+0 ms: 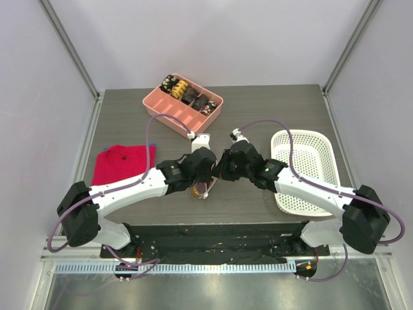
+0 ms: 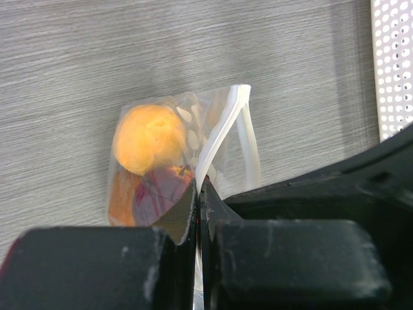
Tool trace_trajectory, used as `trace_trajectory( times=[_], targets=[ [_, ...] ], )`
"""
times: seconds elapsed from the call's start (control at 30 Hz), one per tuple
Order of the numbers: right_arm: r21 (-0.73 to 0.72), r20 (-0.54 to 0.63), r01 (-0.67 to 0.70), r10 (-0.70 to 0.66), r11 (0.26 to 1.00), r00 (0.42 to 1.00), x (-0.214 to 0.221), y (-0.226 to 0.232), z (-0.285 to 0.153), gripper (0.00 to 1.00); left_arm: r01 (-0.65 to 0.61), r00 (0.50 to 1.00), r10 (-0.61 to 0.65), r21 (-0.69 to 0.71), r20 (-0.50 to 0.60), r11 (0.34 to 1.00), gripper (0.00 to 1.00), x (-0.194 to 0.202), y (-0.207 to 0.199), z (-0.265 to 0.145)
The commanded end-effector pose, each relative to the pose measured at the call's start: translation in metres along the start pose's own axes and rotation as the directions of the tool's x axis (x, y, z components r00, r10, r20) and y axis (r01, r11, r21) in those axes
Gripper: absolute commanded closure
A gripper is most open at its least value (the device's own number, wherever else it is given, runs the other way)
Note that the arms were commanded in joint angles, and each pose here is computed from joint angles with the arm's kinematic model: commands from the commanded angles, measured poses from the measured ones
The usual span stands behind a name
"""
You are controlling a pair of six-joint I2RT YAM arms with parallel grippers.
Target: Open the zip-top bag and remove the fake food
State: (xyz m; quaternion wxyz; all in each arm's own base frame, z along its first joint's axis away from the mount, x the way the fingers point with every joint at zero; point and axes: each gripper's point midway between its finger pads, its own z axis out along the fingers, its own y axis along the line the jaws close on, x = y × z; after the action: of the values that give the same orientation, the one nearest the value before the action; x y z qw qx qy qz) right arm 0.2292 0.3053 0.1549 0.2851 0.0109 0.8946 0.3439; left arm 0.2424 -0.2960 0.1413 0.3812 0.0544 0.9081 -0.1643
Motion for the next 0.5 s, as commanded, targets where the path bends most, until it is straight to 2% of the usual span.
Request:
trace_trajectory(
  times=[0.0, 0.2, 0.4, 0.47],
  targets=[
    [-0.06, 0.016, -0.069, 0.07, 0.996, 0.997, 0.003, 0.01, 0.013, 0.98, 0.064, 0.994, -0.066, 0.027, 0.084, 0.998, 1.0, -0.029, -0.009, -0.011],
    [-0.05, -0.024, -0.058, 0.057, 0.997, 0.998, 0.019, -0.002, 0.021, 0.96, 0.068, 0.995, -0.07, 0.026, 0.076, 0.997, 1.0, -0.027, -0.01, -0.008],
    [-0.042, -0.044, -0.045, 0.043, 0.998, 0.998, 0.026, -0.009, 0.022, 0.78, 0.041, 0.998, -0.044, 0.042, 0.051, 0.998, 1.0, -0.025, -0.015, -0.009],
    [-0.05, -0.058, -0.035, 0.032, 0.998, 0.998, 0.03, -0.009, 0.022, 0.71, 0.044, 0.996, -0.049, 0.06, 0.069, 0.997, 0.84, -0.03, -0.015, -0.017]
  ],
)
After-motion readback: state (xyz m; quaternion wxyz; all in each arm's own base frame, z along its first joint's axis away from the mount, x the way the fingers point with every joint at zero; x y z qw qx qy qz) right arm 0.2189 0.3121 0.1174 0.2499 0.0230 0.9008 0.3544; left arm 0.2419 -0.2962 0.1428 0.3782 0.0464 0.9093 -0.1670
